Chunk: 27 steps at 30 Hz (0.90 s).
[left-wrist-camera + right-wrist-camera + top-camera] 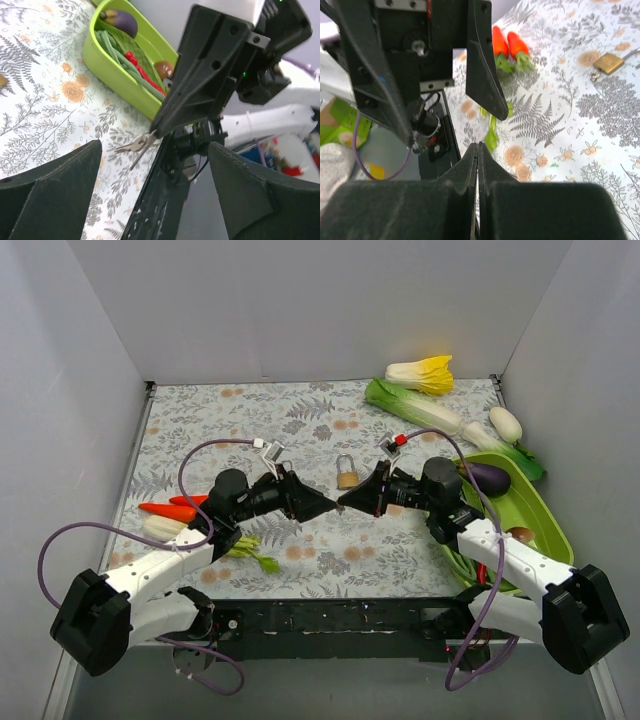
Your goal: Unlock with the key
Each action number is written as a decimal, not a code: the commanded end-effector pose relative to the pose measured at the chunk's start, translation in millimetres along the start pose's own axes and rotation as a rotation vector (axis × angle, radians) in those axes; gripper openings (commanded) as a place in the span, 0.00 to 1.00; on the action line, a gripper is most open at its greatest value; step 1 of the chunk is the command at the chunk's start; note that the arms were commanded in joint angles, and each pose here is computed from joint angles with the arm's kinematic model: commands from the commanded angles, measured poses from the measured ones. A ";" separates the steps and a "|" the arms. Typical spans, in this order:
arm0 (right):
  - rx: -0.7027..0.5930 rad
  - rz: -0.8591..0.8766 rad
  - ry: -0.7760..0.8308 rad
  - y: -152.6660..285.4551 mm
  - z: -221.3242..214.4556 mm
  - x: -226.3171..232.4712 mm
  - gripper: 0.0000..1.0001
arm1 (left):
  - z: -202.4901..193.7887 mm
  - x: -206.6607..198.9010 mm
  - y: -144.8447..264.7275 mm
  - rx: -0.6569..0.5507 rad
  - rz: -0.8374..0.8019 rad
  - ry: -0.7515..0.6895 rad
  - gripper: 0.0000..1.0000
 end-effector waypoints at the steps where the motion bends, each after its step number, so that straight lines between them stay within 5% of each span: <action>1: -0.236 -0.024 0.062 1.8 41.6 8.4 0.01 | 27.6 -19.9 5.6 -0.258 -0.067 0.114 0.86; 10: -0.363 -0.035 0.011 3.6 51.2 8.1 0.01 | 23.4 -17.7 3.3 -0.321 -0.102 0.260 0.72; 27: -0.399 0.001 -0.030 2.1 54.7 10.7 0.01 | 13.2 -27.4 -9.2 -0.259 -0.173 0.263 0.53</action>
Point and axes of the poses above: each gripper's point midway between its finger pads, its own y axis back along the fingers, its own x axis along the line the jaws close on, z = x × y, the point moved 5 cm from there along y, back along the fingers, and after that the axes turned 13 degrees about y, right-handed, at the moved point
